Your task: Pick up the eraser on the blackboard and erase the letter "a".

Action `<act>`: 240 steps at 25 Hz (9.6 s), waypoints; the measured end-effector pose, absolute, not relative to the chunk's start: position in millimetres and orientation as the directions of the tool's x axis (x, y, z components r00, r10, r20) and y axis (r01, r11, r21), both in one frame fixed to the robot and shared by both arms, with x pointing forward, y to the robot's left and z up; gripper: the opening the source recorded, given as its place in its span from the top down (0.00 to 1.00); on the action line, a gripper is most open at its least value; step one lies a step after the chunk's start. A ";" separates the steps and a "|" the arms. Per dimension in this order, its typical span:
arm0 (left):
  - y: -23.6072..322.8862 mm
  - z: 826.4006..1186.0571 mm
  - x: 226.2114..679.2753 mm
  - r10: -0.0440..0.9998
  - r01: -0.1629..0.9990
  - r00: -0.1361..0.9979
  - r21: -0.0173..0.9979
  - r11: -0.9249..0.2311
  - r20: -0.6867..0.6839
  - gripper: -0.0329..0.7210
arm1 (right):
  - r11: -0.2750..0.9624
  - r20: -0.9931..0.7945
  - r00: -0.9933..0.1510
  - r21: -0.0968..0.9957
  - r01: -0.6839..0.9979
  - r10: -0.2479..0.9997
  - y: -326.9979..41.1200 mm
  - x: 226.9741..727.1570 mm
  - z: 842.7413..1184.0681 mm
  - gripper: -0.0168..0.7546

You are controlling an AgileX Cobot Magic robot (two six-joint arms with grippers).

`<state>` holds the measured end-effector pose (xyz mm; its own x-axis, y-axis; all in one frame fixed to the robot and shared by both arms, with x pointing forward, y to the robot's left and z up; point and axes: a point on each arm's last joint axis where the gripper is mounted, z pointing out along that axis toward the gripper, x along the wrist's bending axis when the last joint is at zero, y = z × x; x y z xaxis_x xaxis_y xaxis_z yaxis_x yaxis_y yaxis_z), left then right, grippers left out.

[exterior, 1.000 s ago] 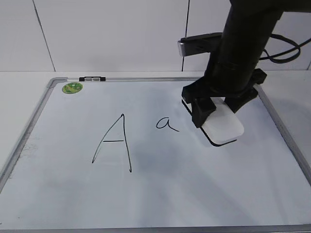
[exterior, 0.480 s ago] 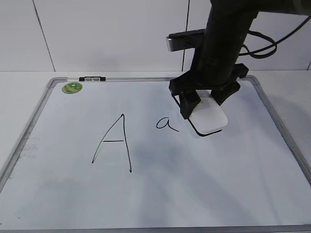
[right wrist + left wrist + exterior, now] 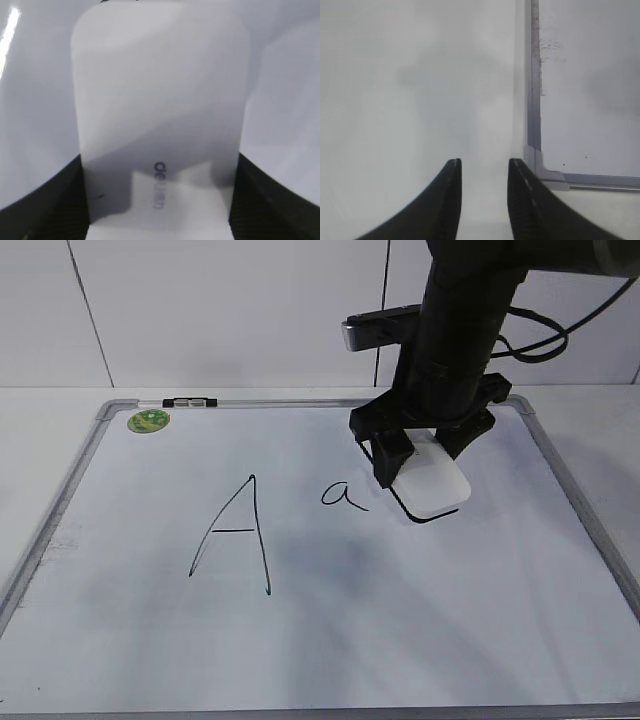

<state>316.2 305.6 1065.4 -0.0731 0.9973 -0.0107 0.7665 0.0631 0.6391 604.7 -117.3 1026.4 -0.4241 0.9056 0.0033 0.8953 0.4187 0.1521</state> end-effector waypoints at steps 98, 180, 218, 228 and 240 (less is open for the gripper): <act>291.7 926.1 627.8 0.965 0.998 -0.043 0.026 0.052 -0.258 0.93 | 0.421 0.003 -0.425 0.122 0.899 0.905 -106.3 626.8 999.3 0.28; 291.4 926.3 627.8 0.965 0.998 -0.044 0.022 0.052 -0.260 0.93 | 0.460 -0.012 -0.460 0.078 0.885 0.888 -65.6 645.2 949.3 0.28; 291.3 925.7 627.4 0.964 0.999 -0.044 0.016 0.050 -0.261 0.93 | 0.436 0.058 -0.441 0.076 0.896 0.896 -77.5 652.0 949.9 0.28; 291.3 925.7 627.3 0.964 0.999 -0.044 0.015 0.050 -0.261 0.93 | 0.516 0.062 -0.521 0.077 0.853 0.851 -42.4 631.1 949.9 0.28; 291.3 925.7 627.3 0.964 0.999 -0.044 0.015 0.050 -0.261 0.93 | 0.544 0.070 -0.549 0.075 0.835 0.833 -27.8 621.2 949.2 0.28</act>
<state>627.3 291.3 925.7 -0.0444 0.9643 -0.2610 0.9986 0.0502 0.0155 621.2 -27.8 949.2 -0.5490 0.8328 0.0703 0.8354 0.5444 0.0749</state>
